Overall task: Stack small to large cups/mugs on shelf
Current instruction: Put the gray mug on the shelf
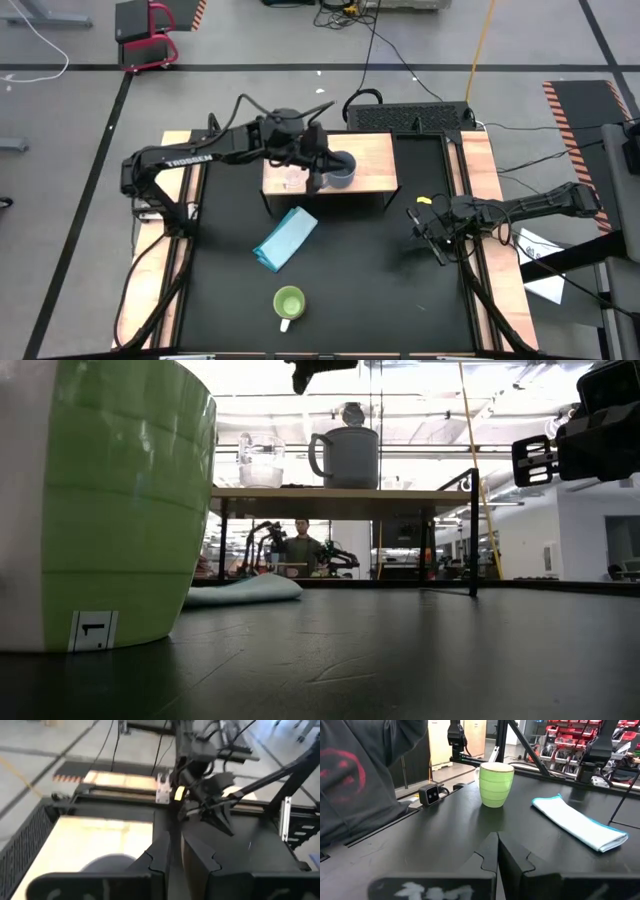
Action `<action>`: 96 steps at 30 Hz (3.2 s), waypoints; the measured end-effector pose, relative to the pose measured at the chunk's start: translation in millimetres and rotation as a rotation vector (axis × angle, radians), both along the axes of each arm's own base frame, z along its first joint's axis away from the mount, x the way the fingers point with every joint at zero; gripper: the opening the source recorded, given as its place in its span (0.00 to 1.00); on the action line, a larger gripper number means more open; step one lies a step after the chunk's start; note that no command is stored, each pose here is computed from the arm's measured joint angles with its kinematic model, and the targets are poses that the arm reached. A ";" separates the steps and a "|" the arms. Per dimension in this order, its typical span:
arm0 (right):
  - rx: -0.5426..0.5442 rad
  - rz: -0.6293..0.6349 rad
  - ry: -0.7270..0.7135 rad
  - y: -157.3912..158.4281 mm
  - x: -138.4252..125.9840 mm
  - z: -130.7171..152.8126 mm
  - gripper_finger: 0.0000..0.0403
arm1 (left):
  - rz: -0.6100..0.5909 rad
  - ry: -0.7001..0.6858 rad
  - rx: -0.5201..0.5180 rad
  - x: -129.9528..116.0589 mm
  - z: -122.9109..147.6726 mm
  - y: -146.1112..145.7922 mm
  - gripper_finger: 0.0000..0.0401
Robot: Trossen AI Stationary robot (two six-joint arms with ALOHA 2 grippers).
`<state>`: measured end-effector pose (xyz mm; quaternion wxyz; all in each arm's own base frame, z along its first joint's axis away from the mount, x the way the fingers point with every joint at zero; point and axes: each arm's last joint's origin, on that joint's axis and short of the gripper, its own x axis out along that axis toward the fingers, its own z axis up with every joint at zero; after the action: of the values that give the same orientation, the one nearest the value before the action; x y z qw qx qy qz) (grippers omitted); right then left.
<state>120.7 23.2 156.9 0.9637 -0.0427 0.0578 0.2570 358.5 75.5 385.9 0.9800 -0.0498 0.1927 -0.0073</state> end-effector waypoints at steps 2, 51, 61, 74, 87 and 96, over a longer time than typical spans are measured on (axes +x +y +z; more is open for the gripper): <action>0.000 0.000 0.002 0.0 0.0 -0.2 0.00 | 0.017 0.032 -0.020 5.7 0.5 4.2 0.12; 0.009 -0.003 0.053 -0.1 -0.7 -4.2 0.00 | -0.074 0.536 0.168 54.7 -7.0 2.7 0.37; 0.008 -0.003 0.072 -0.1 -1.0 -6.0 0.00 | -0.080 0.563 0.166 52.5 -8.6 2.5 0.37; 0.012 -0.003 0.056 -0.1 -0.9 -5.4 0.00 | -0.101 0.611 0.177 61.1 -24.5 5.1 0.37; 0.017 -0.004 0.056 -0.1 -0.6 -5.5 0.00 | -0.056 0.603 0.148 60.8 -24.7 15.0 0.37; 0.016 -0.004 0.055 -0.1 -0.5 -5.4 0.00 | -0.046 0.608 0.136 60.9 -26.3 15.1 0.37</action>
<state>120.2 23.1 151.5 0.9626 -0.0276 0.0824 0.2567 419.5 90.6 359.7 0.8781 0.0204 0.4781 -0.0011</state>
